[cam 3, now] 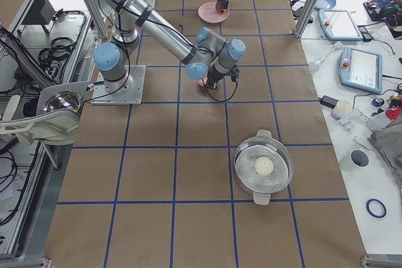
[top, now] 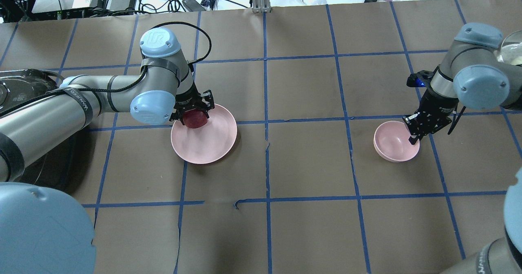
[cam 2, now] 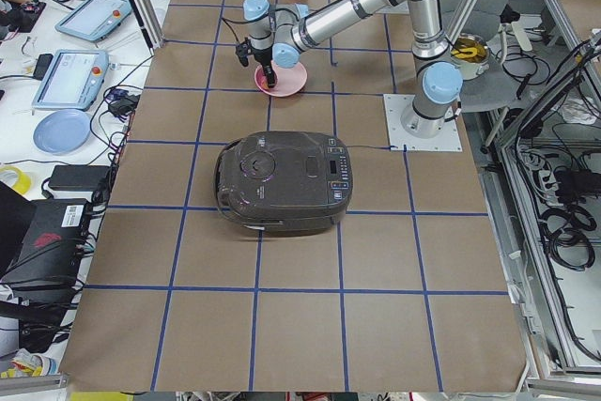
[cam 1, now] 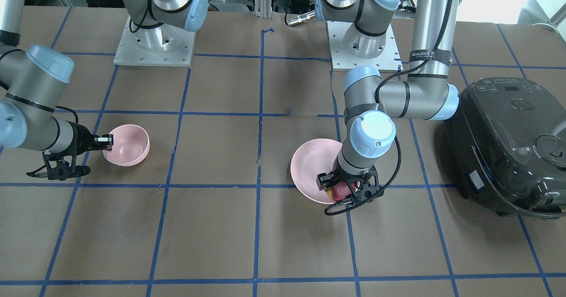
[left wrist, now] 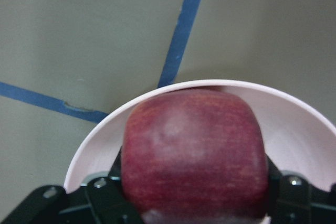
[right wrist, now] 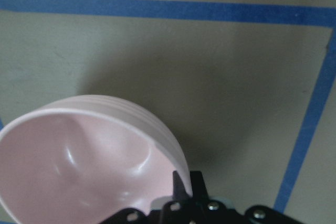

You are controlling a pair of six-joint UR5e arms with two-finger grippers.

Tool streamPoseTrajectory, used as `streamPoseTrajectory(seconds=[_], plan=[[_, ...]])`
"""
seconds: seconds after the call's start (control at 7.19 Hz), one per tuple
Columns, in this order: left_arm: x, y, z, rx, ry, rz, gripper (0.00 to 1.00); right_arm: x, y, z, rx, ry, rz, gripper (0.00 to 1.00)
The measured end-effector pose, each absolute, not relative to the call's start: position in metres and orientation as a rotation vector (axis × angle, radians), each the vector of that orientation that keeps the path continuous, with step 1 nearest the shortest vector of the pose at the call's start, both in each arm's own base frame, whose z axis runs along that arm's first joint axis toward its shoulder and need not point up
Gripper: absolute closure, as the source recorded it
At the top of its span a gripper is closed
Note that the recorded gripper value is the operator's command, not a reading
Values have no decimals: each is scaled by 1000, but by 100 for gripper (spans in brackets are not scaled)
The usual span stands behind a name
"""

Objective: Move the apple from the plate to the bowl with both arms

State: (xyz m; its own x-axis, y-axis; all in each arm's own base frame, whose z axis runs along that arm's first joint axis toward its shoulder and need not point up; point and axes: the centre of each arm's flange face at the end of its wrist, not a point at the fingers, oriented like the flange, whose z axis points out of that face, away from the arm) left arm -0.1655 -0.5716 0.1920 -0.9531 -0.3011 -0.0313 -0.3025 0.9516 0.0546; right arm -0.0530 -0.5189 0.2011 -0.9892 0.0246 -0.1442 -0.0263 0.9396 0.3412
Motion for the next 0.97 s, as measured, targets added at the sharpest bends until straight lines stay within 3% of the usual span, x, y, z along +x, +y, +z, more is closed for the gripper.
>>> streamPoseTrajectory(seconds=[0.14, 0.42, 0.97], plan=[[-166, -572, 193, -473, 3083, 86, 85, -39, -519, 205, 120, 2895, 522, 100], [-168, -574, 206, -465, 3090, 47, 93, 17, -521, 212, 159, 2854, 514, 100], [-174, -585, 244, -448, 3103, -67, 96, 150, -506, 213, 77, 2904, 502, 96]])
